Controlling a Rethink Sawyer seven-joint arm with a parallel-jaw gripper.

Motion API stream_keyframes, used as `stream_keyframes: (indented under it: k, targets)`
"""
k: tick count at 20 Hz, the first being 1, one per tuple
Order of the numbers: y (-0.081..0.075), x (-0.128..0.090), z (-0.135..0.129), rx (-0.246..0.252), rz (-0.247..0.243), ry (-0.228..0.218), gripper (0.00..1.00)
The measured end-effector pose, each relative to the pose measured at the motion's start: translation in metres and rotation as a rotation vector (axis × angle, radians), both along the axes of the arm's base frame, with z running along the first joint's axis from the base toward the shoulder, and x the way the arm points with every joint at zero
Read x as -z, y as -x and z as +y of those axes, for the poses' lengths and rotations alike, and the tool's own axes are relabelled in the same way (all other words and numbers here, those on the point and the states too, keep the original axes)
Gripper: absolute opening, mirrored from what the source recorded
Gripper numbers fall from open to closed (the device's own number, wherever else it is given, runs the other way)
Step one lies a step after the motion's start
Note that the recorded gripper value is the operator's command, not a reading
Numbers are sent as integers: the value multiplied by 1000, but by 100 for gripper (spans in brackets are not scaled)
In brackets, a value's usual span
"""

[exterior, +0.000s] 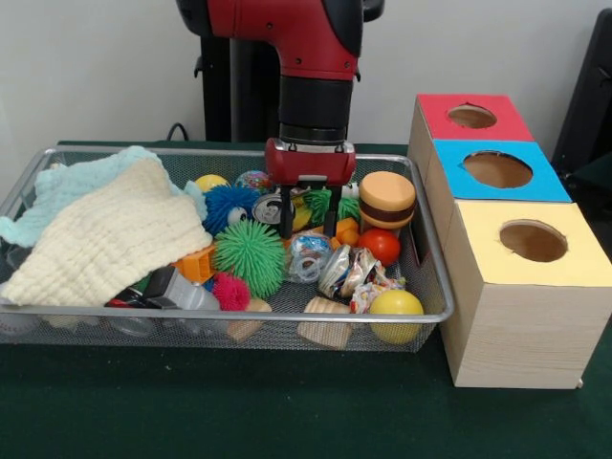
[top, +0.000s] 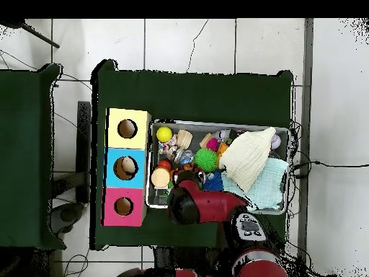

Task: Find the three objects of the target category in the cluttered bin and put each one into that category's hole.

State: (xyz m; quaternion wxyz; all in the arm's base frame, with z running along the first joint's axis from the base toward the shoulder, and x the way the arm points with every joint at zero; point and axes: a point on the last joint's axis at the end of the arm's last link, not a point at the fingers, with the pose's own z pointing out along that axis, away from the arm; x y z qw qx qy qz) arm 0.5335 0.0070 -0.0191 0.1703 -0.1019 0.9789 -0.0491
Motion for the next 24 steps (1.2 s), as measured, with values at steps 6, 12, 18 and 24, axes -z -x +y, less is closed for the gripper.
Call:
stream_keyframes:
  k: [6, 12, 18, 24]
  targets:
    - [-2, -1, 3, 7, -2, -2, 100]
    - [-4, -3, 2, 9, -8, -1, 100]
    - [-8, -8, 1, 10, -18, 2, 100]
    - [-12, -15, 0, 9, -32, 6, 100]
